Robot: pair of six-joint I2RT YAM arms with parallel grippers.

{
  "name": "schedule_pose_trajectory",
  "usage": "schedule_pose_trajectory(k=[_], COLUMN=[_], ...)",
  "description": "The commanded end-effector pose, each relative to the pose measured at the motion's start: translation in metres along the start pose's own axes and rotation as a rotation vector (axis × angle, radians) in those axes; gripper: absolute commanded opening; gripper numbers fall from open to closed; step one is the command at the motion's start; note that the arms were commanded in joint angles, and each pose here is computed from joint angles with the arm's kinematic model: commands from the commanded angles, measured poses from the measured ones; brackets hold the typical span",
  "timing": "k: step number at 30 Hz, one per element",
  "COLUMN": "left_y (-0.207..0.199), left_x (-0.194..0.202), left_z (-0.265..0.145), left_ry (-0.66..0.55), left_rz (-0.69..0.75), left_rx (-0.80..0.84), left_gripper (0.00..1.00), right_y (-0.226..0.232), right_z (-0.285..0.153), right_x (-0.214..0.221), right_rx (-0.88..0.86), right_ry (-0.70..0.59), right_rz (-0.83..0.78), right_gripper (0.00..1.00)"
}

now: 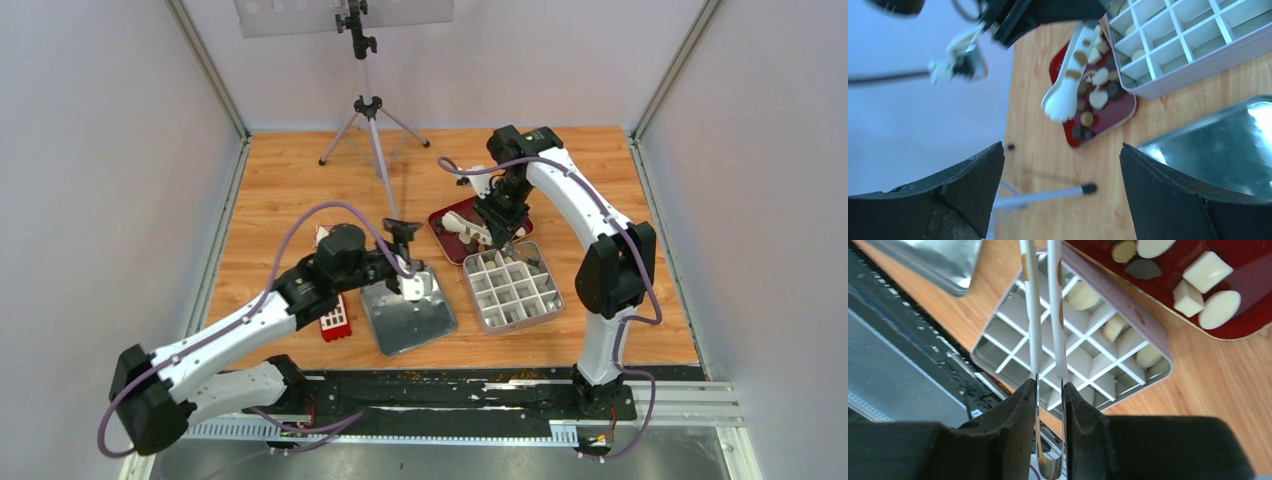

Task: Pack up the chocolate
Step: Adjust the clamp.

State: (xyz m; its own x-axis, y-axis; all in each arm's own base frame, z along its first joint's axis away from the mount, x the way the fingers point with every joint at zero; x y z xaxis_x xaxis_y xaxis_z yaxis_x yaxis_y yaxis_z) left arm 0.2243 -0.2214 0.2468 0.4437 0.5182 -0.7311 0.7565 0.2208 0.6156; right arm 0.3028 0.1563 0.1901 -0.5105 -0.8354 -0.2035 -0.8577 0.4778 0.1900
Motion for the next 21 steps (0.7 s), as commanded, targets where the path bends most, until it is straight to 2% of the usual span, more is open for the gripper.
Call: schedule_pose_trajectory(k=[1, 5, 8, 12, 14, 17, 21], left_y=[0.025, 0.029, 0.031, 0.027, 0.025, 0.029, 0.028], left_x=[-0.039, -0.042, -0.049, -0.051, -0.049, -0.048, -0.043], left_z=[0.048, 0.098, 0.118, 0.134, 0.138, 0.138, 0.138], left_ry=[-0.126, -0.119, -0.136, -0.14, -0.13, -0.117, -0.085], left_rz=[0.35, 0.385, 0.438, 0.46, 0.472, 0.458, 0.349], left_rx=[-0.041, -0.068, -0.102, -0.069, -0.054, -0.069, -0.064], left_gripper=[0.93, 0.92, 0.92, 0.89, 0.82, 0.65, 0.48], right_y=[0.037, 0.051, 0.057, 0.067, 0.07, 0.07, 0.062], right_z=[-0.031, -0.042, -0.045, -0.048, -0.05, -0.053, -0.063], right_x=[-0.005, -0.005, 0.0, 0.004, 0.005, 0.005, -0.001], right_rx=[-0.106, -0.147, -0.163, -0.199, -0.209, -0.194, -0.117], right_ry=[-0.141, -0.185, -0.193, -0.209, -0.216, -0.231, -0.305], right_rz=[-0.009, -0.017, -0.019, -0.026, -0.028, -0.032, -0.013], right_gripper=[0.25, 0.26, 0.26, 0.26, 0.26, 0.27, 0.32])
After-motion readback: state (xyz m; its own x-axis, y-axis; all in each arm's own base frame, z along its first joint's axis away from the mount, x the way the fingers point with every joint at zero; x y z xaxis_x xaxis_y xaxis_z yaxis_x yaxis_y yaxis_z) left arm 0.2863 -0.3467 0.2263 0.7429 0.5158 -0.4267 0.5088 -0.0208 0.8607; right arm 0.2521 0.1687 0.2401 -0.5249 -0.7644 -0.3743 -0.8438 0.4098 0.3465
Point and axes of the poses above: each gripper's point midway between its finger pads, its own z axis out along the fingers, its own y axis along the line the jaws close on, x = y × z, the point moved 4 cm from there along -z, back along the fingers, and after that the axes turned 7 degrees about -z, right-handed, at the moved point
